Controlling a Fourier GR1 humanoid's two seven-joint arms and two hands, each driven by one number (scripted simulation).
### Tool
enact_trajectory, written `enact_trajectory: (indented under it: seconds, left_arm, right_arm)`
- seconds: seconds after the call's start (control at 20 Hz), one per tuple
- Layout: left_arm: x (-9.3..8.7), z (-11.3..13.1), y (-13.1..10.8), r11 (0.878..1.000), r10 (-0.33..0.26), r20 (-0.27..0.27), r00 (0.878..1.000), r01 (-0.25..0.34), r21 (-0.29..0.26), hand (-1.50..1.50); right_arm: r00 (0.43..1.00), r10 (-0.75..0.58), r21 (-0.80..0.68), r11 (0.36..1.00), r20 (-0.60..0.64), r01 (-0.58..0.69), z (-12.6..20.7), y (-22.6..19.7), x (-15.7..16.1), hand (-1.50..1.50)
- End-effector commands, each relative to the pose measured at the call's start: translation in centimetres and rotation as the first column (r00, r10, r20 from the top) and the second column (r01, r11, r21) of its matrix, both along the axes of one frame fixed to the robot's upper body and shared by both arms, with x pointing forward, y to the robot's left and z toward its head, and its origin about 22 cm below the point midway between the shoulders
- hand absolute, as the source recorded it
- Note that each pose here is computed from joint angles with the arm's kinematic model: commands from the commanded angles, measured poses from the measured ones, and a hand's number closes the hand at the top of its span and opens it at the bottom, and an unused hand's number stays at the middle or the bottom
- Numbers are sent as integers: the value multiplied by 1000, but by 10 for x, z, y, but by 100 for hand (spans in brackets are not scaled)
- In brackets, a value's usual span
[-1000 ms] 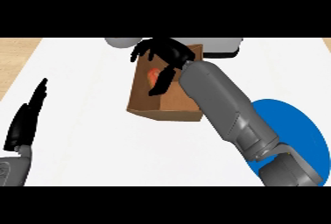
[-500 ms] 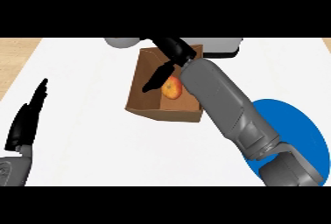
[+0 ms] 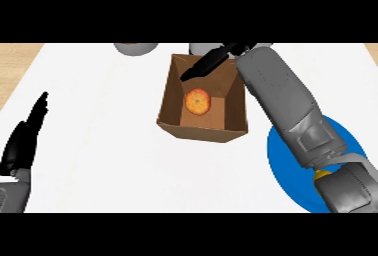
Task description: Pick the squash from the plate and place it in the cardboard box
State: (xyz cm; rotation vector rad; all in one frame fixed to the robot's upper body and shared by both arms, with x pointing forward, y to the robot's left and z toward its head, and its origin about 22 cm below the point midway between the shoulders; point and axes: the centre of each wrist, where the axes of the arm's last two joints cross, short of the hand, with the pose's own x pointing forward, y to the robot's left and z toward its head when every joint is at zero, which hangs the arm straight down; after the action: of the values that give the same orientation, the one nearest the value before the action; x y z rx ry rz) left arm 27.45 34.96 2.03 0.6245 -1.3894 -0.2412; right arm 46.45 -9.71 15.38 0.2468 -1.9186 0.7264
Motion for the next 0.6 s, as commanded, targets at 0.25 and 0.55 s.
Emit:
enact_trajectory:
  seconds: [0.25,0.55]
  left_arm:
    - [6,-4,-17,1000,-18,10,1000,19,-6,0]
    - [5,4,-3,1000,-26,29,999,25,11,0]
  right_arm:
    - [993,-116,49,992,-24,117,18,-129,15,-150]
    - [987,-158,26,987,11,158,24,-215,2,-150]
